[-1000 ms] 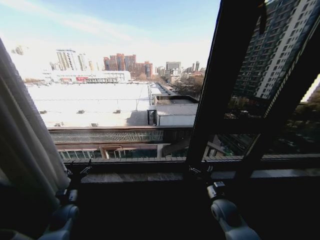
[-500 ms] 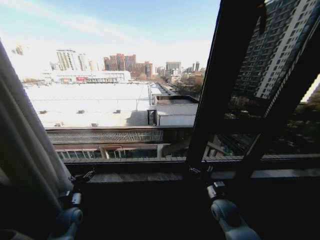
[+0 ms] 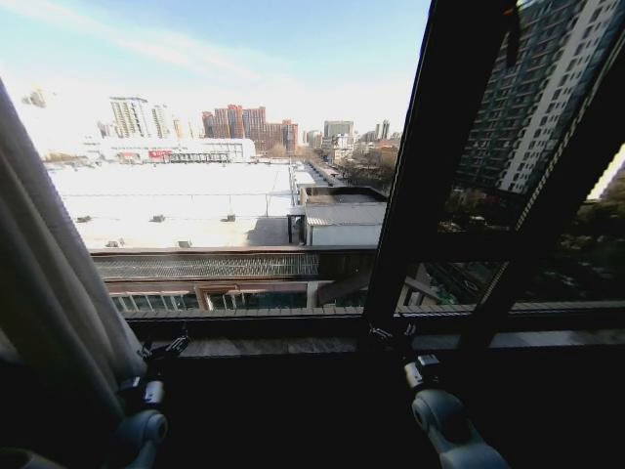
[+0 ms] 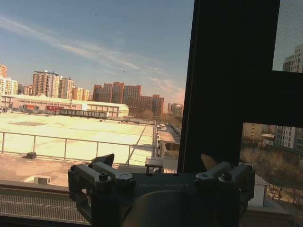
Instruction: Open the curtains by pulling them apart, changing their state from closed to fully open.
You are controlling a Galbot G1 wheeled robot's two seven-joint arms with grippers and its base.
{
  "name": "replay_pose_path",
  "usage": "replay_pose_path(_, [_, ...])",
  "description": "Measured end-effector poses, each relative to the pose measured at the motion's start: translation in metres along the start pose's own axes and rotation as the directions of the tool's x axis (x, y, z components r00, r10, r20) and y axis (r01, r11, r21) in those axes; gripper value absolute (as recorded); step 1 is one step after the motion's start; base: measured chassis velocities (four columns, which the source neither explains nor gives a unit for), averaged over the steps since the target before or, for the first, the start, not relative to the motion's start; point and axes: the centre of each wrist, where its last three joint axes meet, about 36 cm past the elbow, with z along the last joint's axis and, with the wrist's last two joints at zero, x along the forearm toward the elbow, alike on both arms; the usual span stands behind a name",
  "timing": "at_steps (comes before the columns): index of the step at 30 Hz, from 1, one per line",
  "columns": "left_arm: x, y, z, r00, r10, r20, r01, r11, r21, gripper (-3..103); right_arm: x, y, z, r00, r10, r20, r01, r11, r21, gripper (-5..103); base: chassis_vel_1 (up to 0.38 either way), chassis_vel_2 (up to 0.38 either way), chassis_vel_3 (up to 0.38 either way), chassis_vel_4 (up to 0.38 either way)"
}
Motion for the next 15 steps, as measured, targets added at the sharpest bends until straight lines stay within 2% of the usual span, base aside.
replay_pose_path(15, [-0.0003, 0.0016, -0.0001, 1.000, 0.000, 0.003, 0.000, 1.000, -0.012, 100, 0.0000, 0.0000, 0.0000, 1.000, 0.000, 0.000, 0.000, 1.000, 0.000, 100, 0.000, 0.000, 0.000, 0.000])
